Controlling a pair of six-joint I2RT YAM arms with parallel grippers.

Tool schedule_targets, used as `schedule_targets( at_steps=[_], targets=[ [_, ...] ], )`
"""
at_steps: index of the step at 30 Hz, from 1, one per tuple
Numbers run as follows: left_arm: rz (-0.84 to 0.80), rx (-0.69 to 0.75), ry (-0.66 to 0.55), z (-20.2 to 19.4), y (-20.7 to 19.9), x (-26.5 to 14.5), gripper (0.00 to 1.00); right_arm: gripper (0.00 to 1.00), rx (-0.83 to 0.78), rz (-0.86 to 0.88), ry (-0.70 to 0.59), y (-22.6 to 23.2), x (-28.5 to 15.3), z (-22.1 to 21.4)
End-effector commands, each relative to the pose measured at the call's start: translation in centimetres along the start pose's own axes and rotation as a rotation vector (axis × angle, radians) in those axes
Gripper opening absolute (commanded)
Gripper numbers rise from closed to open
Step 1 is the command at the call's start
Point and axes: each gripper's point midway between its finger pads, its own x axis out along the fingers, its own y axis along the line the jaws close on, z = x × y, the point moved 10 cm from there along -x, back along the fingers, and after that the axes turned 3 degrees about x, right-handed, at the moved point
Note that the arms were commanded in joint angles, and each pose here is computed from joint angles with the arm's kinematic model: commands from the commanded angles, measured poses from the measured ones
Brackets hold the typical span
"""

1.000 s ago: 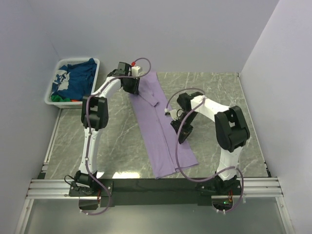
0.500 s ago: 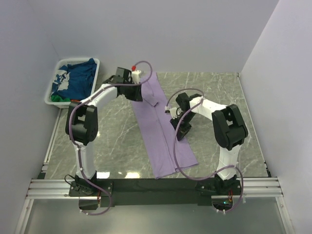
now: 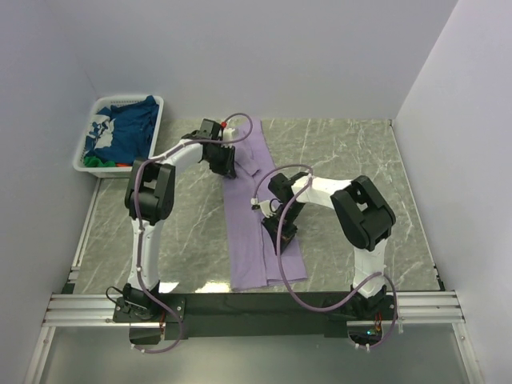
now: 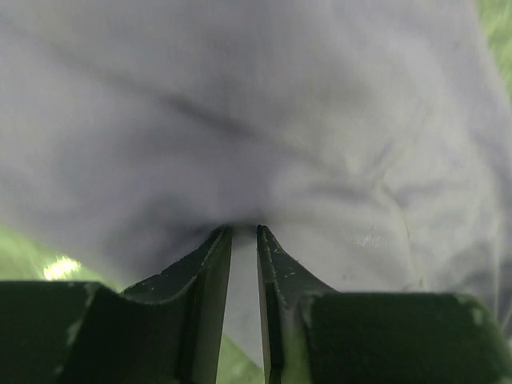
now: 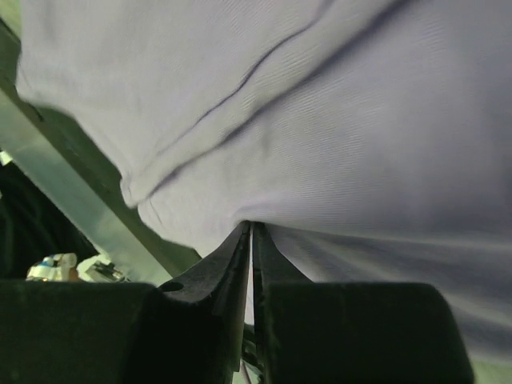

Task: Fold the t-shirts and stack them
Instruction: Fold the tshirt

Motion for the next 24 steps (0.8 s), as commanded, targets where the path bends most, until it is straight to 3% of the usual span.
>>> schedule_targets(
  at_steps=[1,5,10,15,16,19,24],
  targets=[
    [0.035,0.015,-0.015,1.7,0.9,1.7,0.27,0.13,0.002,0.060,-0.042,0.4,0.2,1.3],
    [0.040,0.030,0.000,2.8,1.9,3.9,0.27,0.16,-0.015,0.012,-0.081,0.0,-0.7,3.0],
    [0.004,0.071,0.007,3.6,2.3,3.3,0.30,0.17,-0.040,0.011,-0.091,0.5,-1.8,4.1],
    [-0.073,0.143,-0.046,2.2,0.7,-1.1,0.36,0.17,-0.058,0.001,-0.115,0.8,-2.2,3.9],
    [-0.068,0.177,-0.132,3.4,0.0,-3.3,0.38,0.17,-0.053,-0.005,-0.125,0.7,-1.9,3.7],
    [-0.089,0.203,-0.202,4.1,-0.4,-6.0,0.41,0.17,-0.032,-0.012,-0.108,0.4,-1.0,3.5],
    [-0.038,0.170,-0.261,6.3,0.8,-6.9,0.44,0.18,-0.030,0.002,0.006,0.2,2.0,2.7]
  ],
)
